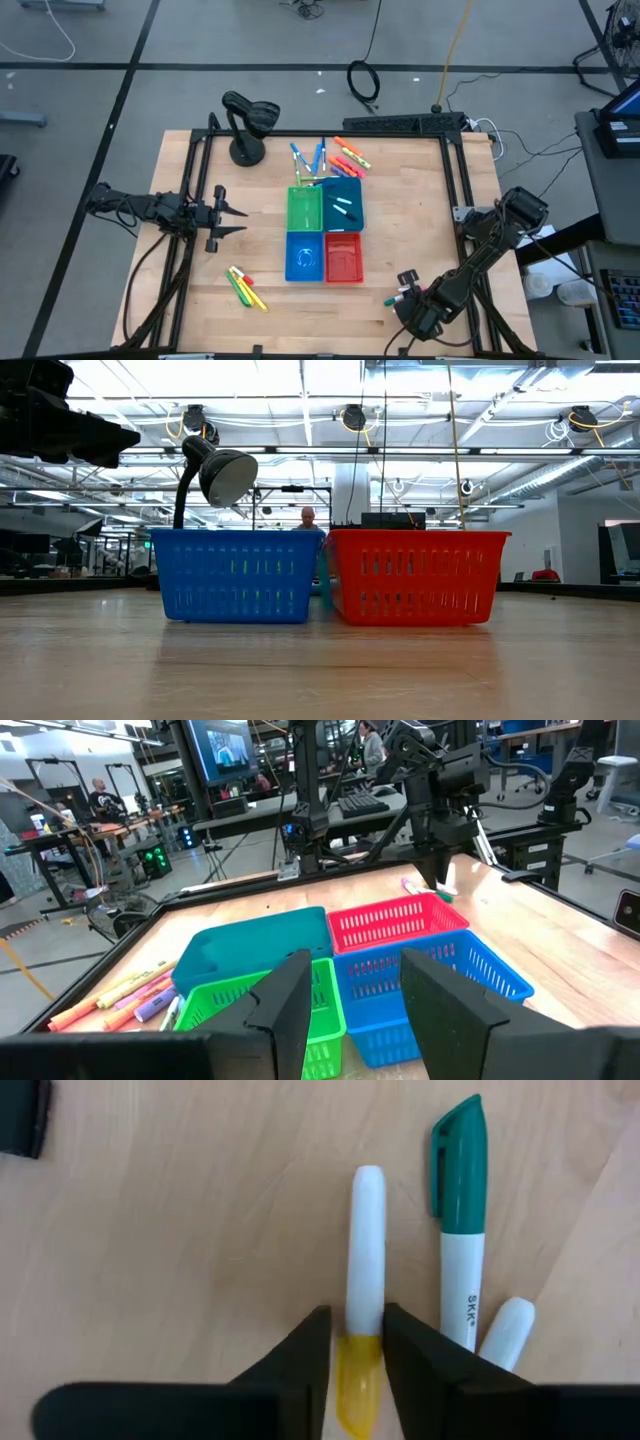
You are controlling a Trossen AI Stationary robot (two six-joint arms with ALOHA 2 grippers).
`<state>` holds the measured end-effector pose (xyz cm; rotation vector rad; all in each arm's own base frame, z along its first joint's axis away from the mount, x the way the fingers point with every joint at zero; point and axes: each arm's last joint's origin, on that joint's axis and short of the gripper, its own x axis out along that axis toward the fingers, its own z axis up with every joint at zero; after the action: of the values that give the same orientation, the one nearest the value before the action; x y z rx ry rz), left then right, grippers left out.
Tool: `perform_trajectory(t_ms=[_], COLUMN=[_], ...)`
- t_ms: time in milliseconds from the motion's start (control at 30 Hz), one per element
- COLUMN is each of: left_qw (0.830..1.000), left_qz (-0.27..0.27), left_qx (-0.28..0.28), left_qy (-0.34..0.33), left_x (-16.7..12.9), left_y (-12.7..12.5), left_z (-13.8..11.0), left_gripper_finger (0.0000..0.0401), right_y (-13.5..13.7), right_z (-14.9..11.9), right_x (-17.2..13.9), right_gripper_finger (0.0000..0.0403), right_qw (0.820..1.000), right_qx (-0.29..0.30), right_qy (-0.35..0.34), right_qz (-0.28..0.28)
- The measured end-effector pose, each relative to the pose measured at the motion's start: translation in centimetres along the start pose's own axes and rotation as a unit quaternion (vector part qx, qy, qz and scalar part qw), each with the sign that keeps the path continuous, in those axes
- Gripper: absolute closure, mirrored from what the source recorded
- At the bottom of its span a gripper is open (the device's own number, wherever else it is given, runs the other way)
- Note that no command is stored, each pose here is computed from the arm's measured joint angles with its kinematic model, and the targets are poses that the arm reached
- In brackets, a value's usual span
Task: Pick & Place Markers
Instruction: Put the yellow highlighter pen into the blue bin
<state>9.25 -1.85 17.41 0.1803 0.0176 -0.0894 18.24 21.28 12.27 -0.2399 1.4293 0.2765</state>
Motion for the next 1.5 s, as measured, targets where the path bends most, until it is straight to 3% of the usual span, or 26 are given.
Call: perform_trajectory(t_ms=[267, 1500], left_qw=[1.000, 1.000], left_qz=[0.000, 0.000], left_qx=[0.000, 0.000], left_qy=[0.000, 0.000], left_x=[0.00, 0.00], left_y=[0.00, 0.00], left_z=[0.00, 0.00], left_gripper_finger=[0.0242, 0.0242], right_y=[-0.61, -0.63], right_z=[0.28, 0.36], right_x=[0.08, 0.16], right_gripper_finger=[0.0374, 0.0369], right_qw=[1.000, 1.000], right_qx=[0.012, 0.016], right_qy=[0.001, -0.005], right_qz=[-0.005, -0.009])
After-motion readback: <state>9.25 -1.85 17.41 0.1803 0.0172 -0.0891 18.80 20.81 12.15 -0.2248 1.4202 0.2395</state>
